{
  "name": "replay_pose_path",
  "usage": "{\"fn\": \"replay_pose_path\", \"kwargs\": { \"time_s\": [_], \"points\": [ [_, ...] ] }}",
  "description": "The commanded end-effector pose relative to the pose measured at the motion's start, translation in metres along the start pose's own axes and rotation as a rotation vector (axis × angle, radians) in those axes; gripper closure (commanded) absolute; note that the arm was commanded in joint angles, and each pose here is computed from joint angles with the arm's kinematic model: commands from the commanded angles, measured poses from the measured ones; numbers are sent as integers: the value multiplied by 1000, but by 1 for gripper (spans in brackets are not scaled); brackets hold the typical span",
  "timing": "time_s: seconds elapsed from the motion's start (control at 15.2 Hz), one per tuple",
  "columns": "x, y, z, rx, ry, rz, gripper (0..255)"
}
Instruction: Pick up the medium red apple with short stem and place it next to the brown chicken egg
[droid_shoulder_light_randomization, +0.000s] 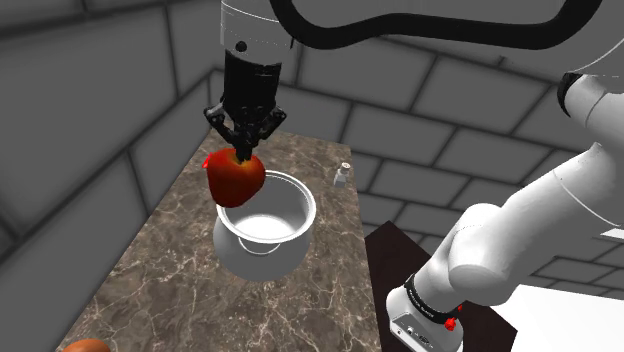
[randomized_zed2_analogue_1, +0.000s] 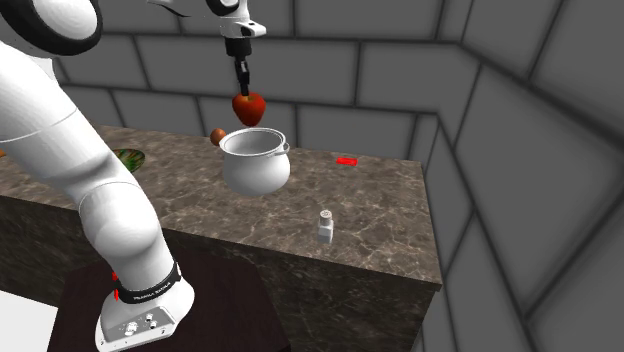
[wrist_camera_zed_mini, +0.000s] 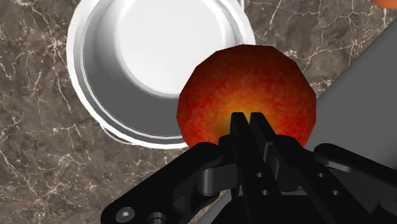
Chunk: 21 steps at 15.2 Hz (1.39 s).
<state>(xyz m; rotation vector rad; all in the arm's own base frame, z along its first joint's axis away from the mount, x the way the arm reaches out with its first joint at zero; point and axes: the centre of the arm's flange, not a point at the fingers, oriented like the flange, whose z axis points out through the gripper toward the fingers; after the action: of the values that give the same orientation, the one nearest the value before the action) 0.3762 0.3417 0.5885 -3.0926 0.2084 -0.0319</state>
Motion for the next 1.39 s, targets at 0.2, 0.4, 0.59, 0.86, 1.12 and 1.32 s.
{"fn": "replay_pose_path", "kwargs": {
  "time_s": [0.2, 0.4, 0.59, 0.86, 1.12, 1.32],
  "points": [
    [-36, -60, 1, 1, 0, 1, 255],
    [-57, -93, 2, 1, 0, 1, 255],
    [-78, -127, 3, 1, 0, 1, 255],
    [-86, -139, 19, 0, 0, 1, 255],
    [-86, -138, 40, 0, 0, 1, 255],
    [-87, -137, 56, 0, 0, 1, 255]
  ]
}}
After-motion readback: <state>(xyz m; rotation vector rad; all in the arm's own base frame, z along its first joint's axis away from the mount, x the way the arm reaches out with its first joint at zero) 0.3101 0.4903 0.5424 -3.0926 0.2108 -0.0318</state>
